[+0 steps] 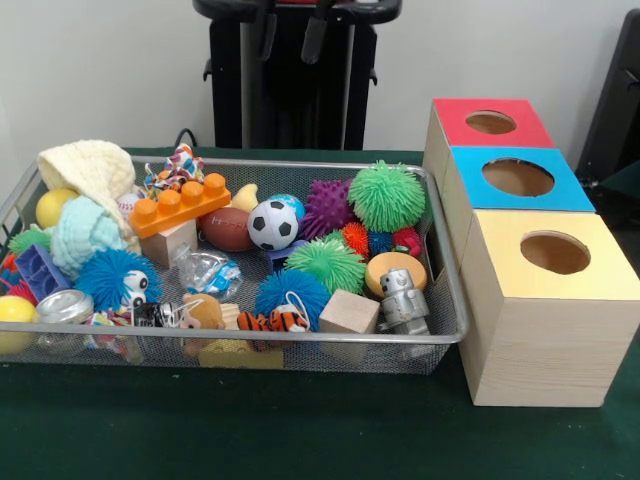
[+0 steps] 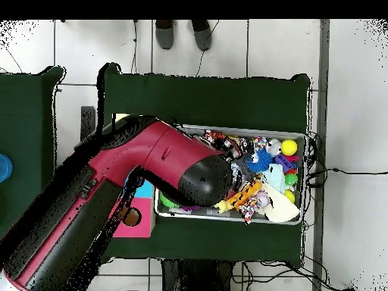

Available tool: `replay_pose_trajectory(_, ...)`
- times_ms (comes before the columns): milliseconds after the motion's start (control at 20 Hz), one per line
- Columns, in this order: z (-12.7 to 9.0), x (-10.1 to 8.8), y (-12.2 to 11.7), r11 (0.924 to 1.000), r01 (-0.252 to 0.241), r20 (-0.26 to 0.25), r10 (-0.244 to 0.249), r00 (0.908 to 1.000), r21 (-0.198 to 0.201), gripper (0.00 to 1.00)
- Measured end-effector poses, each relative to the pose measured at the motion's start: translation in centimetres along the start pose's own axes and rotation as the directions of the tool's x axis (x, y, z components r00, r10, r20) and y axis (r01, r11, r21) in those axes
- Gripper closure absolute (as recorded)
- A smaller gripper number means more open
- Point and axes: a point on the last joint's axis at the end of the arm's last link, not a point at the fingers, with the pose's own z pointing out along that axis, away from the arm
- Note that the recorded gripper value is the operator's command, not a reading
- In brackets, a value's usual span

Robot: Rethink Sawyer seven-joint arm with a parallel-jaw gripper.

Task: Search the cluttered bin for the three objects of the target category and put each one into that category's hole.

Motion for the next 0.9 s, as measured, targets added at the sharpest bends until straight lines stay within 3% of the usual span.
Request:
replay_pose_trajectory(250, -0.6, 0.7, -1.2, 0.9995, 0.006, -0.034, -0.007, 0.9994, -0.029, 0.0)
replay_pose_trajectory(500, -0.5, 2.6, -6.2, 0.9972, -0.005, -0.083, -0.001, 0.9966, -0.074, 0.0)
replay_pose_trajectory(900, 1.6, 3.6, -13.2, 0.9977, 0.0, -0.087, -0.006, 0.9962, -0.068, 0.0)
